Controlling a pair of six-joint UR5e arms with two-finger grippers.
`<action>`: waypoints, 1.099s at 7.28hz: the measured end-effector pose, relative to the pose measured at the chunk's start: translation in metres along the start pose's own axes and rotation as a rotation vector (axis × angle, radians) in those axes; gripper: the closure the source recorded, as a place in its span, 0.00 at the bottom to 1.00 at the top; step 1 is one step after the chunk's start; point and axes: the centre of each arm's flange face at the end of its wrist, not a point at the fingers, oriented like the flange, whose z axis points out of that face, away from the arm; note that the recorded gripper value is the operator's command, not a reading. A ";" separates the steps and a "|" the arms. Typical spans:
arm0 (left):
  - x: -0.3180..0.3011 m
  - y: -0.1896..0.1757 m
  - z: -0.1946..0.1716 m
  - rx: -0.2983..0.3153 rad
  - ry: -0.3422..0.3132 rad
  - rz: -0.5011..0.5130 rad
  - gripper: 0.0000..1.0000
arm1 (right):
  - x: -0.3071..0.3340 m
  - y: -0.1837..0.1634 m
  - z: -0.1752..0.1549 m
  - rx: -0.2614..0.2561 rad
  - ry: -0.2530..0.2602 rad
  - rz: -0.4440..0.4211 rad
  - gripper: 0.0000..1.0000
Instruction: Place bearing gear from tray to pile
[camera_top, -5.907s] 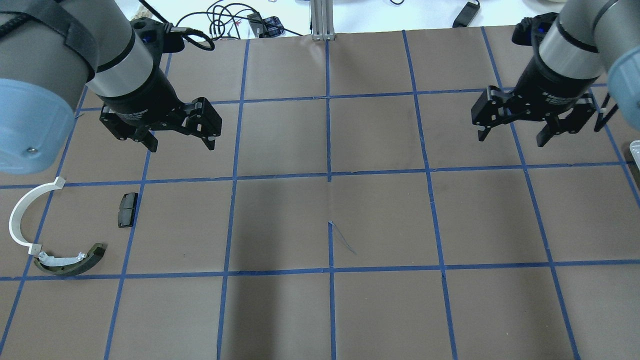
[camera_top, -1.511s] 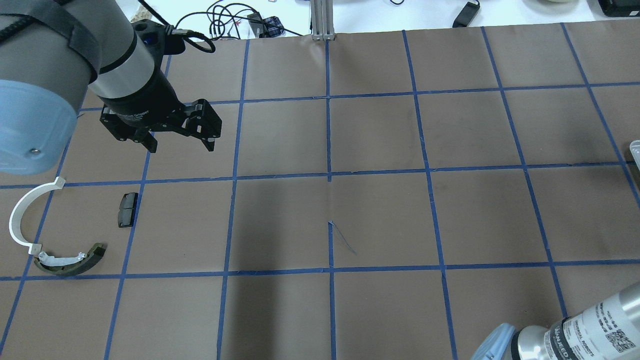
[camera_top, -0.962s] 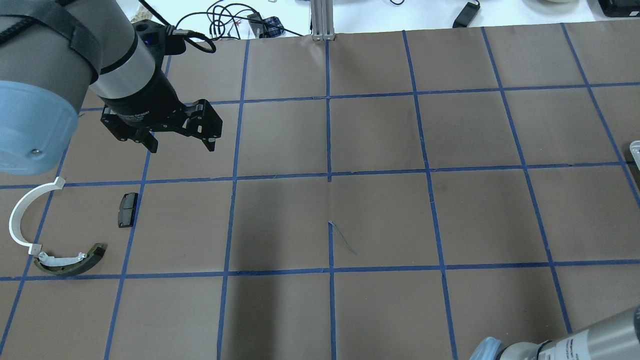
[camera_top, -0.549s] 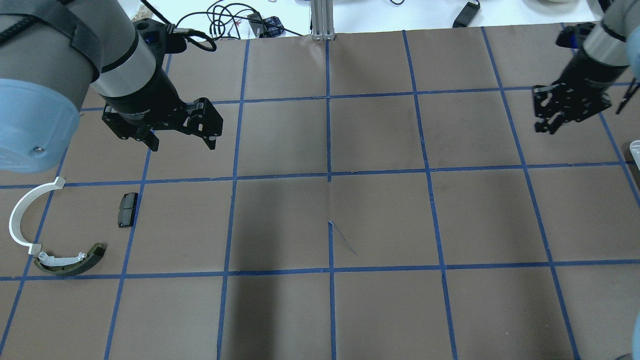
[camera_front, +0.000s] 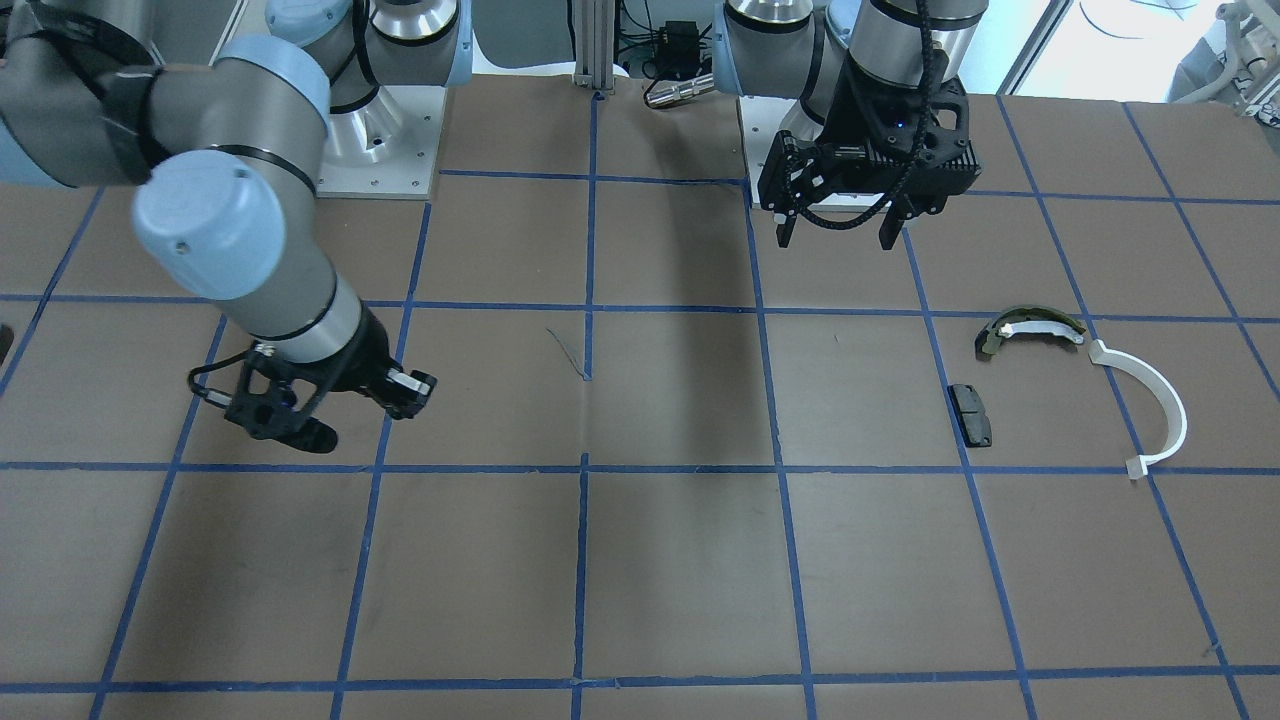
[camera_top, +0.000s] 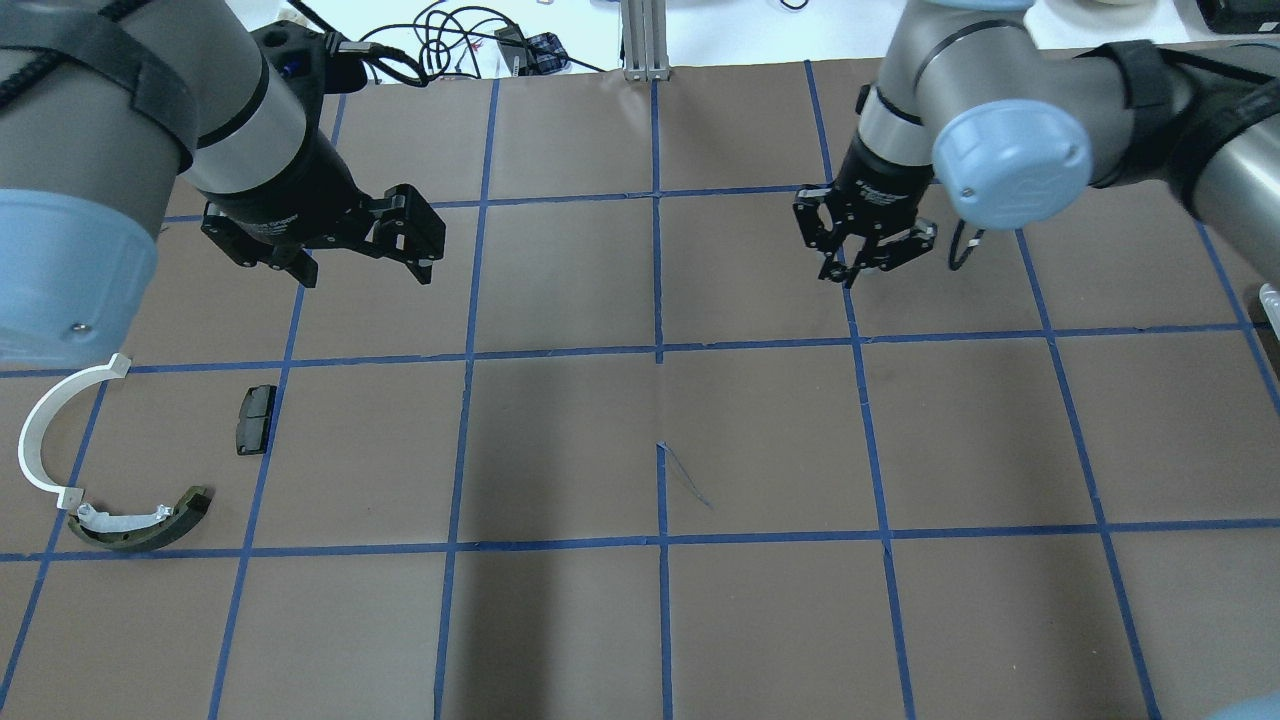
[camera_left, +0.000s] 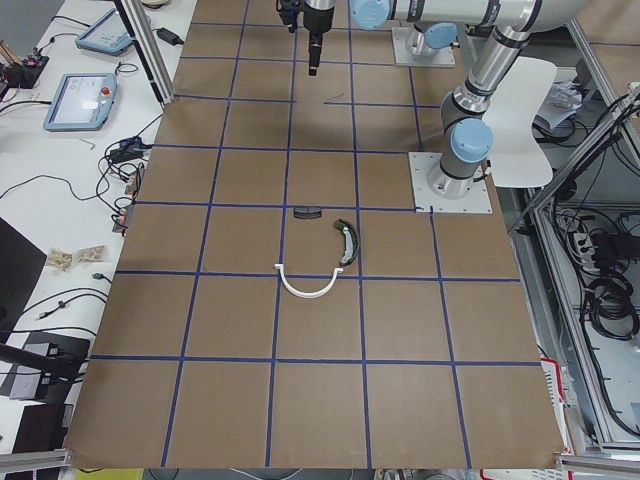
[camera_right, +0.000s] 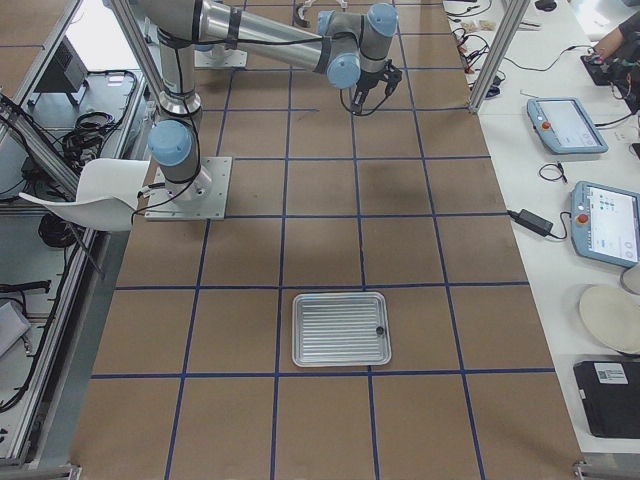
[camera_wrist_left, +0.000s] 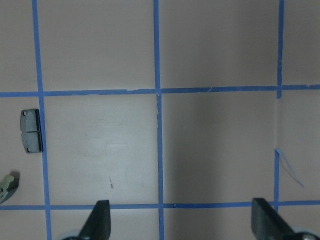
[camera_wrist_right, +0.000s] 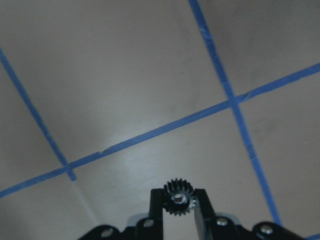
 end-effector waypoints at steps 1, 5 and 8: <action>0.000 0.011 0.011 0.028 0.002 0.000 0.00 | -0.039 0.023 0.025 0.002 -0.010 0.000 1.00; -0.002 0.056 0.086 0.191 0.015 -0.003 0.00 | -0.104 0.110 0.129 0.007 -0.018 -0.051 0.75; -0.003 0.057 0.122 0.128 0.015 -0.019 0.00 | -0.101 0.128 0.153 0.024 -0.032 -0.066 0.00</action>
